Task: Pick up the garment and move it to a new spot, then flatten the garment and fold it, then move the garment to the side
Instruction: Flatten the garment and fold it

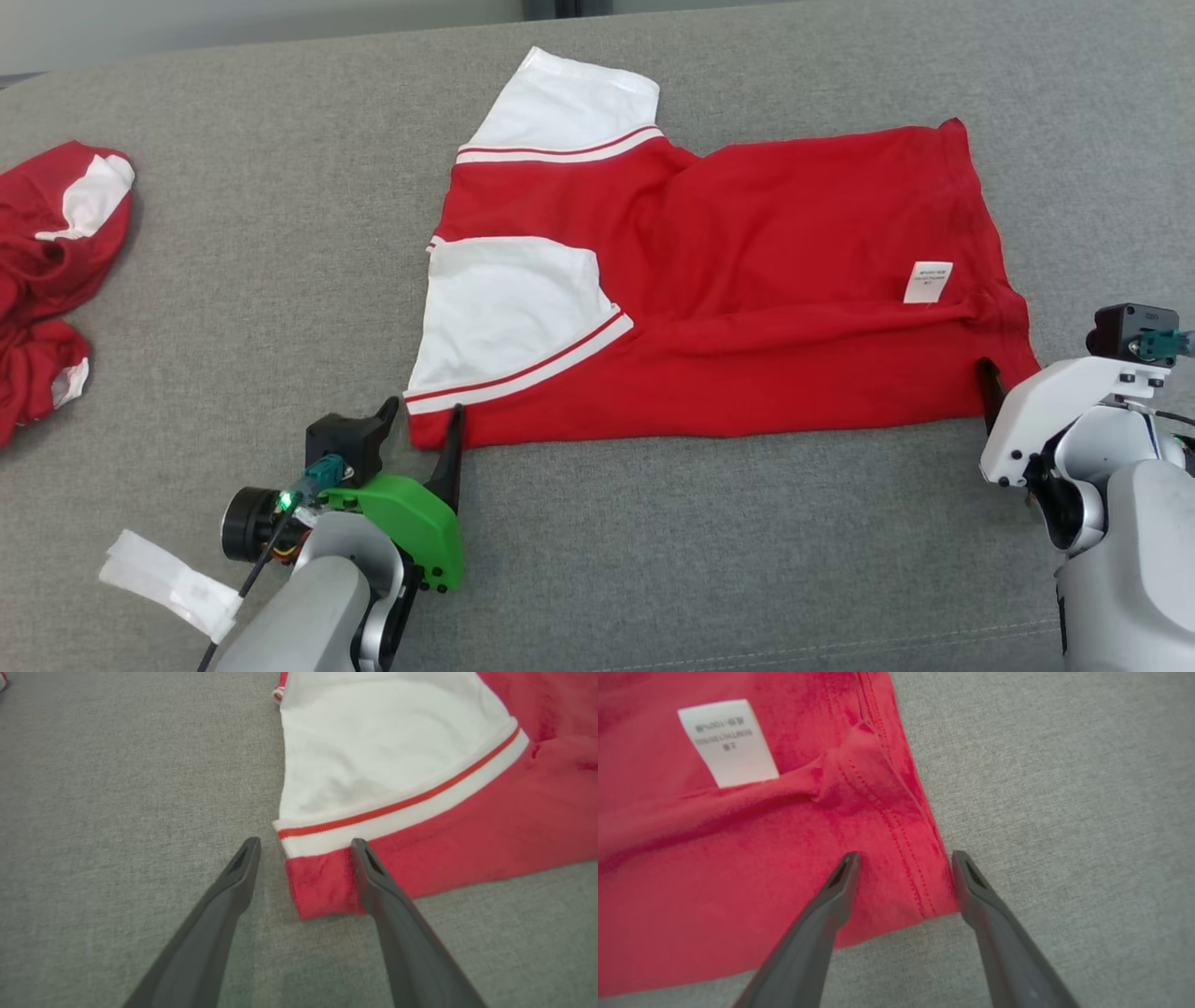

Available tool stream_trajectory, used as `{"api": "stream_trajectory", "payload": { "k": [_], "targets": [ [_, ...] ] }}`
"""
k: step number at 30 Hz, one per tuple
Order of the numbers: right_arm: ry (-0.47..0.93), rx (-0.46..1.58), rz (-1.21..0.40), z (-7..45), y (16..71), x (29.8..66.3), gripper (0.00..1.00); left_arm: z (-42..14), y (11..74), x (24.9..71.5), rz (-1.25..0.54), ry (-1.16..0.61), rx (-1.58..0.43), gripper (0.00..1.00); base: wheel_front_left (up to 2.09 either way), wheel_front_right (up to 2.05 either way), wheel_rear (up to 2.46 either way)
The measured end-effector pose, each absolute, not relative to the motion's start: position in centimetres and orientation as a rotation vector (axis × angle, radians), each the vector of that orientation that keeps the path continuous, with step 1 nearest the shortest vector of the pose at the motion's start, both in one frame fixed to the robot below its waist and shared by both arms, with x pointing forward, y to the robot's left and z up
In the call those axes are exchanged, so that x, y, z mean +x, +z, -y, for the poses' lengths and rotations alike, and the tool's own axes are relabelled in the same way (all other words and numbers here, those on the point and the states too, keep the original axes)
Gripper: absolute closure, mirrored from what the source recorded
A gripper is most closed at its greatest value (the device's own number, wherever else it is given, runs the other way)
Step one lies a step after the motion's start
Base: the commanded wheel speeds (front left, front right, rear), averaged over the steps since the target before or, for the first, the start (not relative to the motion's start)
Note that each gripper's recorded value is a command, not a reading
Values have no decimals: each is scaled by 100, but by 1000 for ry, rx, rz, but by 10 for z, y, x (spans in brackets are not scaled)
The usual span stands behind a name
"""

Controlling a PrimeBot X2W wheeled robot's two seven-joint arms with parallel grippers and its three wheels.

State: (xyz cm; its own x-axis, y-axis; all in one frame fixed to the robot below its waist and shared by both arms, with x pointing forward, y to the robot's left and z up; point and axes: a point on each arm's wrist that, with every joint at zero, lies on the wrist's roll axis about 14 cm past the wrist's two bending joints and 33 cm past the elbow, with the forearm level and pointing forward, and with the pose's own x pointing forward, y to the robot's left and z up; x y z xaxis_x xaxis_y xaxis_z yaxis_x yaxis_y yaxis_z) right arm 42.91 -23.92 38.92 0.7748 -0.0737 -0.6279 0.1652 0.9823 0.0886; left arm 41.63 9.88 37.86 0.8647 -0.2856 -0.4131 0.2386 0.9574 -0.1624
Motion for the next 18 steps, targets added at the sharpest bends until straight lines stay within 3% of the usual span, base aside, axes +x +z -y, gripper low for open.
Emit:
{"api": "stream_trajectory", "payload": {
  "k": [7,8,9,10,18],
  "targets": [
    [-99,168,-727,227,373,436,0,-97,358,415,-540,-268,-112,0,0,0,0],
    [-96,169,-734,226,371,436,16,-96,355,414,-558,-269,-117,1,0,0,0],
    [-94,172,-739,225,370,435,53,-96,354,414,-563,-267,-121,40,0,0,0],
    [-92,178,-742,224,368,435,100,-95,353,415,-566,-268,-121,100,0,0,0],
    [-95,198,-677,224,377,437,100,-92,355,414,-571,-273,-163,100,0,0,0]
  ]
}}
